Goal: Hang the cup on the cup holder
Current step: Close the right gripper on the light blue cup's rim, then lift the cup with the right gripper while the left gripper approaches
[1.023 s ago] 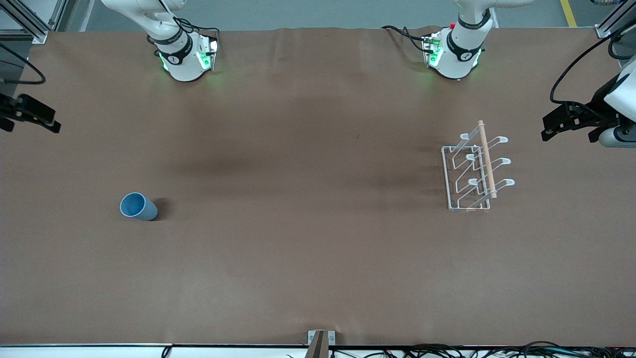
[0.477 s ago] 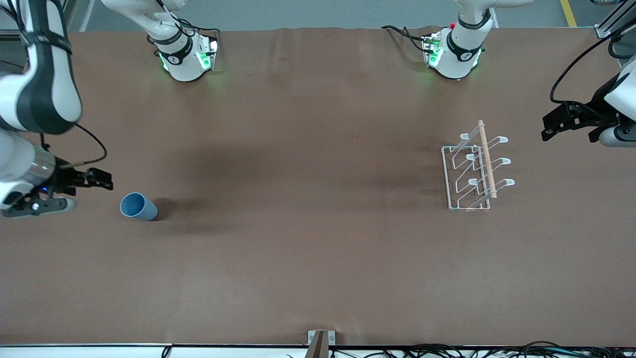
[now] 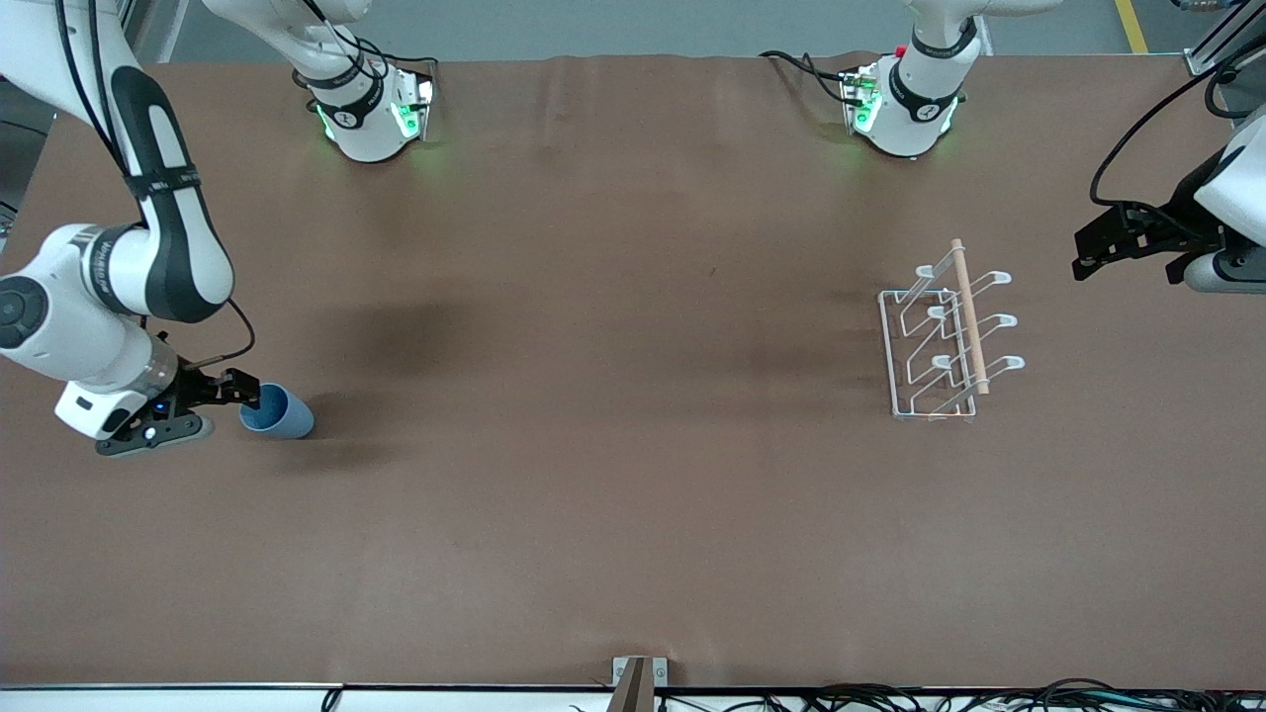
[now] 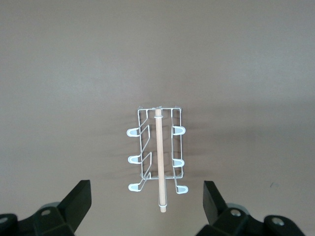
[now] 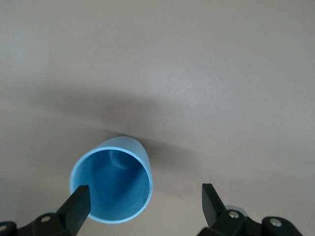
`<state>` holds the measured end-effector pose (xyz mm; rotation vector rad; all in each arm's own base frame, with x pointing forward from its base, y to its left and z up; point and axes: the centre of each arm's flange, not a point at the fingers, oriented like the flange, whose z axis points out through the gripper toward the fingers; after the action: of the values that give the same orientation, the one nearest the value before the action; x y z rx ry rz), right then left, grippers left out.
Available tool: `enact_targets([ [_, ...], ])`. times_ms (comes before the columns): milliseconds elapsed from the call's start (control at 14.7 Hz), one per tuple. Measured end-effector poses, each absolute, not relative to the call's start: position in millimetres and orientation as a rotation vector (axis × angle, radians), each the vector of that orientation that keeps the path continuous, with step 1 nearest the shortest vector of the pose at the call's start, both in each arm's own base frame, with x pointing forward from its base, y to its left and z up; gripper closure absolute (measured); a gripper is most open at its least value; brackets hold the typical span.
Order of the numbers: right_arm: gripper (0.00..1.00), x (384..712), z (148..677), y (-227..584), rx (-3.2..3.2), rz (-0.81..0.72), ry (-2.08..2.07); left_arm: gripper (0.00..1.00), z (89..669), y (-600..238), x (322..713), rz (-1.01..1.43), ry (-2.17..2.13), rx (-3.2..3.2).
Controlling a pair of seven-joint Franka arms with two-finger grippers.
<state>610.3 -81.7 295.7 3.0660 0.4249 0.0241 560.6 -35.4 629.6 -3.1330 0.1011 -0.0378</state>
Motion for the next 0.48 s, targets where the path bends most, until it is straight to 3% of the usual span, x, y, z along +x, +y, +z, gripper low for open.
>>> enact_targets([
  [341,0.03,611,264,-82,3.066,-0.002,0.432,0.0,629,-36,561,-0.035,0.102,-3.133],
  [477,0.22,611,252,-82,3.066,-0.011,0.433,0.0,628,-36,561,-0.032,0.102,-3.133],
])
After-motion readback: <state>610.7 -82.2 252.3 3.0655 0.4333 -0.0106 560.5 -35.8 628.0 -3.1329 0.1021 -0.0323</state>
